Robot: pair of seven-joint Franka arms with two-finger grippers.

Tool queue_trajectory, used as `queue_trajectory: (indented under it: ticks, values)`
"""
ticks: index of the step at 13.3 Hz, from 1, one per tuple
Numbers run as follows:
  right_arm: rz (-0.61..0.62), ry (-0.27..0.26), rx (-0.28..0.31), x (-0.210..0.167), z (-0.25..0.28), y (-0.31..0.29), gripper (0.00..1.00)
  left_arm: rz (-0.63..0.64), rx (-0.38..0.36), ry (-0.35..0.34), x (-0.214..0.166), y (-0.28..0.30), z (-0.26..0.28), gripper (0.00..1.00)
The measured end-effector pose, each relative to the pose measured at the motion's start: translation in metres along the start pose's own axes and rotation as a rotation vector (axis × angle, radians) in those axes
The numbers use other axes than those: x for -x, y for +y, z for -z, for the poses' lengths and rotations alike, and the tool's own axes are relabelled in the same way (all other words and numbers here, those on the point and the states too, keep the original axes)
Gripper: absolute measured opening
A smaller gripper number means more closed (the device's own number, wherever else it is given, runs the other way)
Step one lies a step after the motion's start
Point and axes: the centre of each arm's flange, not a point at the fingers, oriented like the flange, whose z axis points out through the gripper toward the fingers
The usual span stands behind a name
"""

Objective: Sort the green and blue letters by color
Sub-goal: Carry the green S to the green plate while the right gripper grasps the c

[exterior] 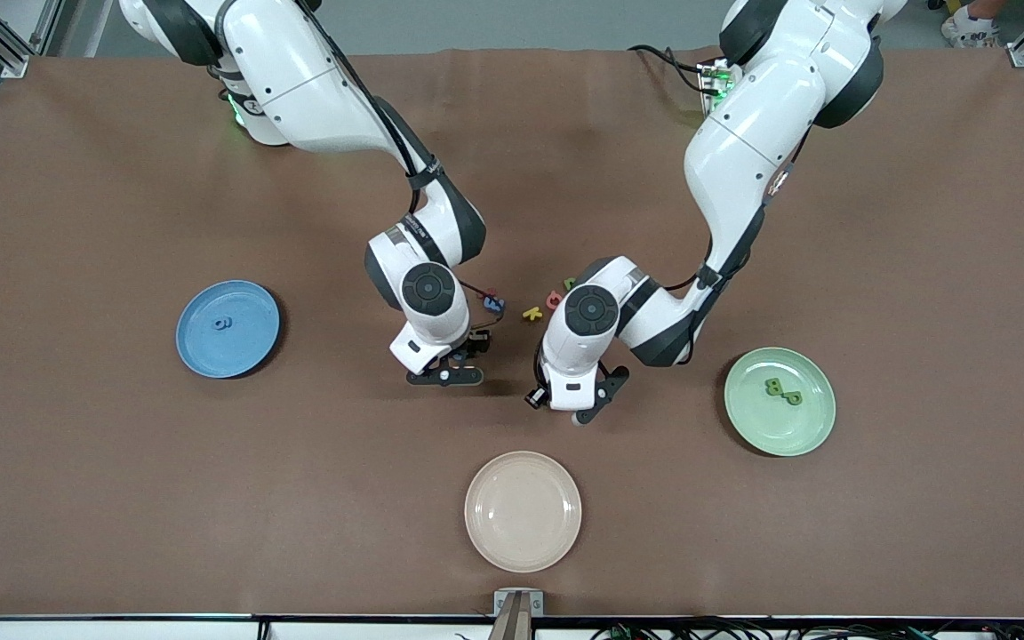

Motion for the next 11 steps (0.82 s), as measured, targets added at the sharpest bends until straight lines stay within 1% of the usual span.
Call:
queue_trajectory:
  ticks: [2, 3, 4, 5, 7, 9, 11]
  values:
    - [0.001, 0.0, -0.001, 0.0, 0.0, -0.001, 0.64, 0.006, -0.028, 0.019, -0.02, -0.001, 0.011, 0.37]
    - [0.001, 0.001, -0.002, 0.0, 0.0, -0.001, 0.63, -0.002, -0.046, 0.031, -0.037, -0.001, 0.027, 0.37]
    - [0.001, 0.002, -0.006, 0.0, 0.002, -0.003, 0.52, -0.011, -0.075, 0.044, -0.059, -0.003, 0.048, 0.37]
    - [0.001, 0.002, -0.006, 0.0, 0.002, -0.003, 0.52, -0.019, -0.106, 0.055, -0.082, -0.008, 0.069, 0.37]
    - [-0.001, 0.005, -0.01, -0.002, 0.004, -0.003, 0.35, -0.041, -0.148, 0.066, -0.126, -0.027, 0.096, 0.37]
    - [-0.004, 0.005, -0.008, -0.003, 0.004, -0.001, 0.36, -0.093, -0.194, 0.058, -0.169, -0.06, 0.101, 0.37]
    - [-0.01, 0.007, -0.008, -0.007, 0.005, 0.003, 0.36, -0.162, -0.246, 0.033, -0.218, -0.107, 0.102, 0.37]
